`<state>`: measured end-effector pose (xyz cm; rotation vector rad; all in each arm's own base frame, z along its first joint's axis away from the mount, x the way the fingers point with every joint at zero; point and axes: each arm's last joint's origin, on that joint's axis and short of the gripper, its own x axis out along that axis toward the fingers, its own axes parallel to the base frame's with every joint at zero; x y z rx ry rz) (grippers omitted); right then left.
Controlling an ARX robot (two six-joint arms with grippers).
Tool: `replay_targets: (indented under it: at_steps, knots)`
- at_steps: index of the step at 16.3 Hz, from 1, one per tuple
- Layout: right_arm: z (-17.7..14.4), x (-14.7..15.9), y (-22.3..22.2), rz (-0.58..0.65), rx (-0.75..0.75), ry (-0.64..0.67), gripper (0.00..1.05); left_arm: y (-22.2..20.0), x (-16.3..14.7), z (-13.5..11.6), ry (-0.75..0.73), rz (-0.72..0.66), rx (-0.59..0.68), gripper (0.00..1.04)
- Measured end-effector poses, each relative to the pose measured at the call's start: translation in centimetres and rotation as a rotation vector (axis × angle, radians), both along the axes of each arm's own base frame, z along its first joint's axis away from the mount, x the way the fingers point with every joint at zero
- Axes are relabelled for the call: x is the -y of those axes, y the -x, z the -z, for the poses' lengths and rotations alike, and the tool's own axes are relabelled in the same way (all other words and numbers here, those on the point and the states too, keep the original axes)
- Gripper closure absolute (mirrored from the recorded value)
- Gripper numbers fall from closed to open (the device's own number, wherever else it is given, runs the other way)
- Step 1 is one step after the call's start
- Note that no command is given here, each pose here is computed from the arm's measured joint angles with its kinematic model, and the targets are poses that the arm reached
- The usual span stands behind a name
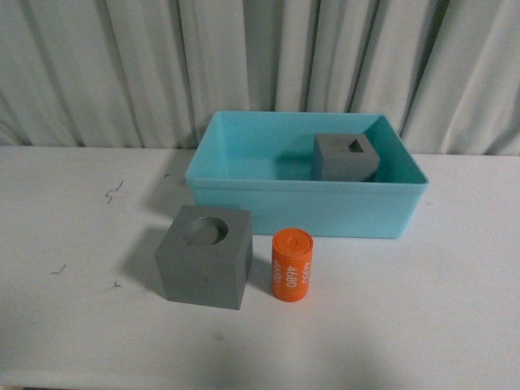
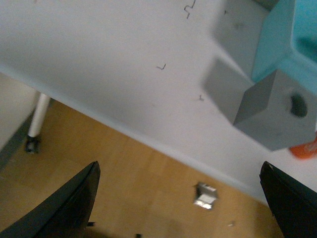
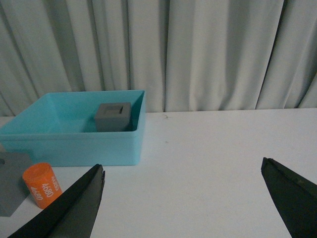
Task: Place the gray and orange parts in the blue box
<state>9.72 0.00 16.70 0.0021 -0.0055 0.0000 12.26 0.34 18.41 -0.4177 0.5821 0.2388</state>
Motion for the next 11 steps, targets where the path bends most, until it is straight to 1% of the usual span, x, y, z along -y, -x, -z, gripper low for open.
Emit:
replay_targets:
  at_steps: [2,5,11]
  knots:
    - [0.0,0.0,0.0,0.000,0.000,0.000,0.06,-2.9,-0.2,-1.4,0.105,-0.071,0.015,0.07]
    - [0.0,0.0,0.0,0.000,-0.001,0.000,0.06,-5.9,0.2,-1.4,0.109,-0.077,-0.005,0.07]
    - [0.0,0.0,0.0,0.000,0.000,0.000,0.06,-11.4,3.0,-2.1,0.111,0.009,0.042,0.07]
